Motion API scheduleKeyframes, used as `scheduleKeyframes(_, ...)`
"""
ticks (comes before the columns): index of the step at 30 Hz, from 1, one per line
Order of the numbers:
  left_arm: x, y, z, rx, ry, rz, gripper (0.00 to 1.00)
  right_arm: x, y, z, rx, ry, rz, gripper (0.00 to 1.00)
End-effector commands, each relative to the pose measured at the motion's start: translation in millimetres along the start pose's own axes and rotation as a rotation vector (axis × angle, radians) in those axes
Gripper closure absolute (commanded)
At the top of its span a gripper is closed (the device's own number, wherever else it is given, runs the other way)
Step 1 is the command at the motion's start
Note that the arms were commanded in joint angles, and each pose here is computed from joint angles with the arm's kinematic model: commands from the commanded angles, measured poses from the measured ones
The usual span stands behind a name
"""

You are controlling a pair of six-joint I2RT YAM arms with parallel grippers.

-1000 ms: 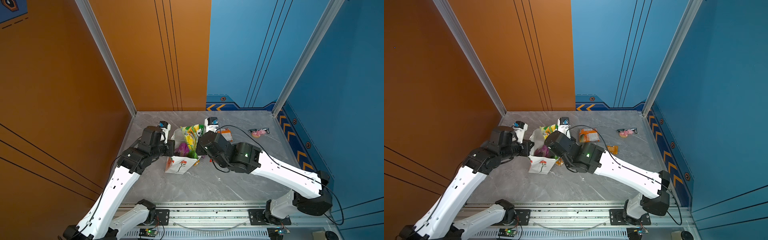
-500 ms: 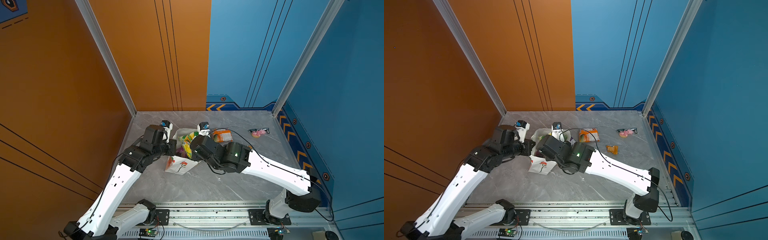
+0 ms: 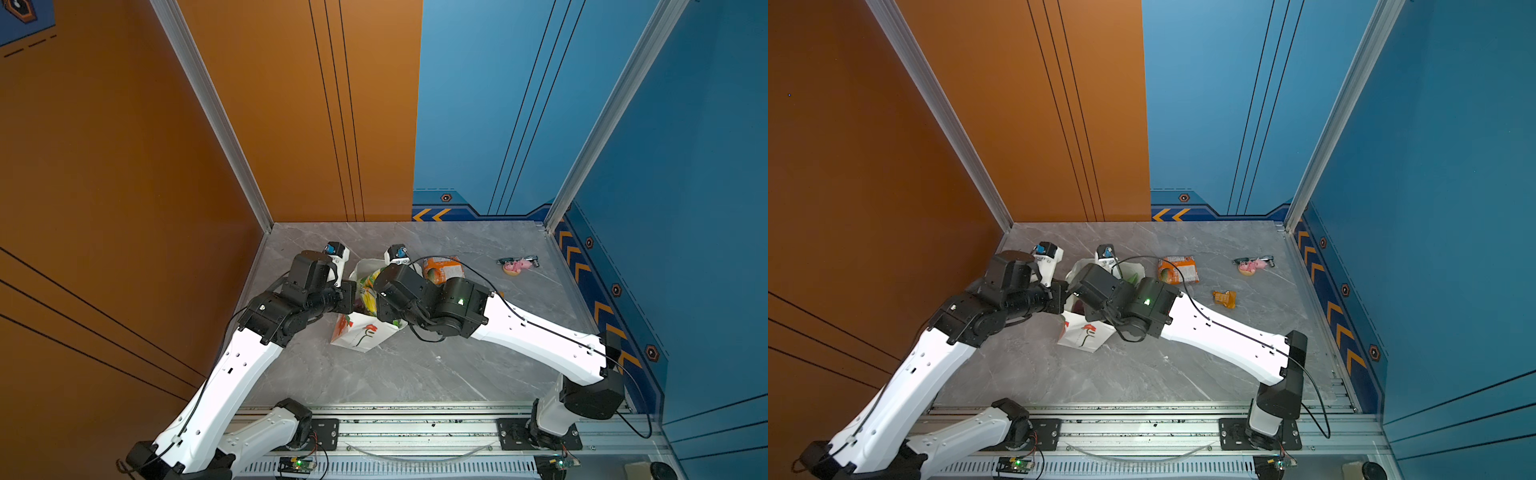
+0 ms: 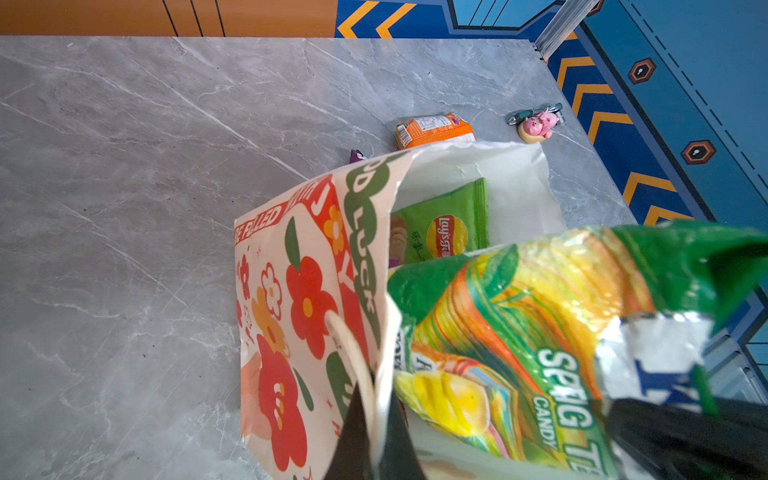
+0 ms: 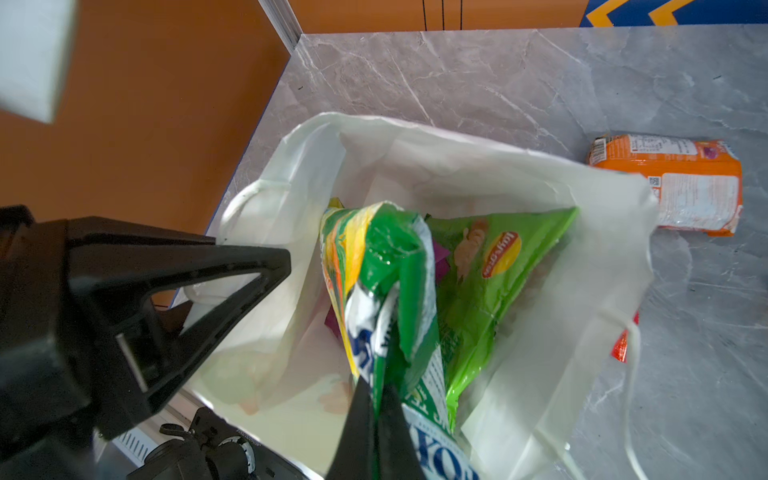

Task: Place the snacks into the paper bag
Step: 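Lower the green Fox's bag into the paper bag held by the left gripper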

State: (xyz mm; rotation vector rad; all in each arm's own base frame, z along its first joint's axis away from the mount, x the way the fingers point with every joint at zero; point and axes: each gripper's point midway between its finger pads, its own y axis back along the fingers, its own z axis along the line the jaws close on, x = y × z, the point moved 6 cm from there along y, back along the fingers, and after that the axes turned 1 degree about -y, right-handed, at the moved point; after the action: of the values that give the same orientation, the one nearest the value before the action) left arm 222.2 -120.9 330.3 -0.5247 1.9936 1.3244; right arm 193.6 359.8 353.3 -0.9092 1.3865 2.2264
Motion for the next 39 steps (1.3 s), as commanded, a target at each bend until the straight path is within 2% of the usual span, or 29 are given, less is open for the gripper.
scheduleKeyframes(1,-24.5,22.6,-14.6,0.080,-0.035,-0.149,1.00,-5.8,2.8,12.3,-0.060,0.005,0.001,1.00)
scheduleKeyframes(12,-22.4,23.0,-18.4,0.106,-0.046,-0.149,1.00,2.7,-14.8,16.6,-0.149,-0.049,0.024,1.00)
scheduleKeyframes(17,-22.1,24.4,-21.1,0.121,-0.056,-0.152,1.00,13.7,-31.3,13.2,-0.136,-0.041,0.056,1.00)
scheduleKeyframes(25,-20.7,23.1,-20.6,0.112,-0.056,-0.149,1.00,20.5,-43.5,11.9,-0.157,-0.064,0.032,1.00)
scheduleKeyframes(32,-20.0,22.0,-18.2,0.092,-0.052,-0.150,1.00,5.5,-27.6,-10.2,-0.122,-0.153,-0.091,1.00)
scheduleKeyframes(34,-19.4,21.0,-16.6,0.080,-0.044,-0.150,1.00,0.1,-19.7,-22.9,-0.074,-0.197,-0.144,1.00)
scheduleKeyframes(39,-20.5,13.8,-9.4,0.020,0.029,-0.147,1.00,-0.6,-10.8,-40.4,-0.021,-0.306,-0.239,1.00)
